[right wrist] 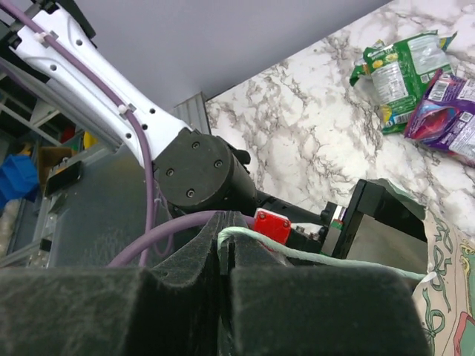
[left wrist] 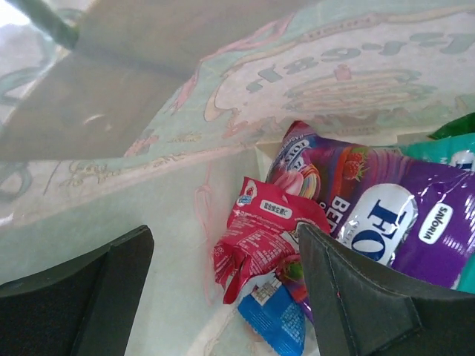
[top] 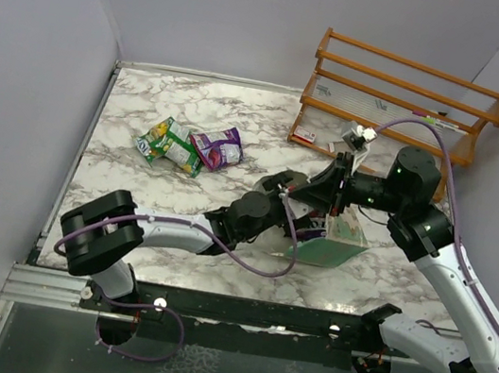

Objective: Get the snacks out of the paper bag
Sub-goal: Take out the snack from the paper bag.

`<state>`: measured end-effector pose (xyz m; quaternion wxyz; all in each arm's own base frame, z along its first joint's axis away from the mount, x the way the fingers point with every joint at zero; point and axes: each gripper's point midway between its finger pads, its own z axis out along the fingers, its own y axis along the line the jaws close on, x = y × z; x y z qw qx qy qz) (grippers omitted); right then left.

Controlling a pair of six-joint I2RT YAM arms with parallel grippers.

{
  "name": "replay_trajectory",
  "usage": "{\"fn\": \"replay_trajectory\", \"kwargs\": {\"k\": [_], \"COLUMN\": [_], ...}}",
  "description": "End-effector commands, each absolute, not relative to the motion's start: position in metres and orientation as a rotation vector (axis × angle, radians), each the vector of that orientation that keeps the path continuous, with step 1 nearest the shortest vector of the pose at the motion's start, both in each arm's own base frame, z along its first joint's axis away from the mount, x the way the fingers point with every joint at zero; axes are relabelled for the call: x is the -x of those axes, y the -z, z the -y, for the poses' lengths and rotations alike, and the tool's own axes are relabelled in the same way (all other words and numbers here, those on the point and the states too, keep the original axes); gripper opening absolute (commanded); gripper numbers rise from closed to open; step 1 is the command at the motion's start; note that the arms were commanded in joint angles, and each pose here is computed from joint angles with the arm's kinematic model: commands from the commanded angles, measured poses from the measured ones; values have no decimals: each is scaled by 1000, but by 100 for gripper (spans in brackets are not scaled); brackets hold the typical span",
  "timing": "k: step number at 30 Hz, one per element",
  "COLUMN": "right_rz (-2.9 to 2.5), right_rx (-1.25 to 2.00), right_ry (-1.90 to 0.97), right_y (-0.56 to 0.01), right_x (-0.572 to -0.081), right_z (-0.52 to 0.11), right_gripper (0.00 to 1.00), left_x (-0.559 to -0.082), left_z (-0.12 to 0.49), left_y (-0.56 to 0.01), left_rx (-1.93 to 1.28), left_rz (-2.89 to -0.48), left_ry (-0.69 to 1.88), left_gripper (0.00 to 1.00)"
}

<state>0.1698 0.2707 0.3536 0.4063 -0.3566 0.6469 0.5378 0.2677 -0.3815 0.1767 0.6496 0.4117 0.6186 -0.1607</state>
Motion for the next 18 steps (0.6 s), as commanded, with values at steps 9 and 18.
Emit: {"fn": "replay_trajectory", "kwargs": {"k": [9, 18], "right_rz": [-1516, -1573], "right_rx": [965, 793], "right_ry": [-1388, -1242], "right_y": [-378, -377], "right_x": [-146, -170], "right_z": [-272, -261], "right_gripper": [2, 2], "left_x": [-273, -263], "left_z": [393, 391], "left_y": [-90, -129], "left_rx": [-1241, -1169], "left_rz": [-1494, -1466], "left_ry": [232, 320], "left_gripper": [77, 20]}}
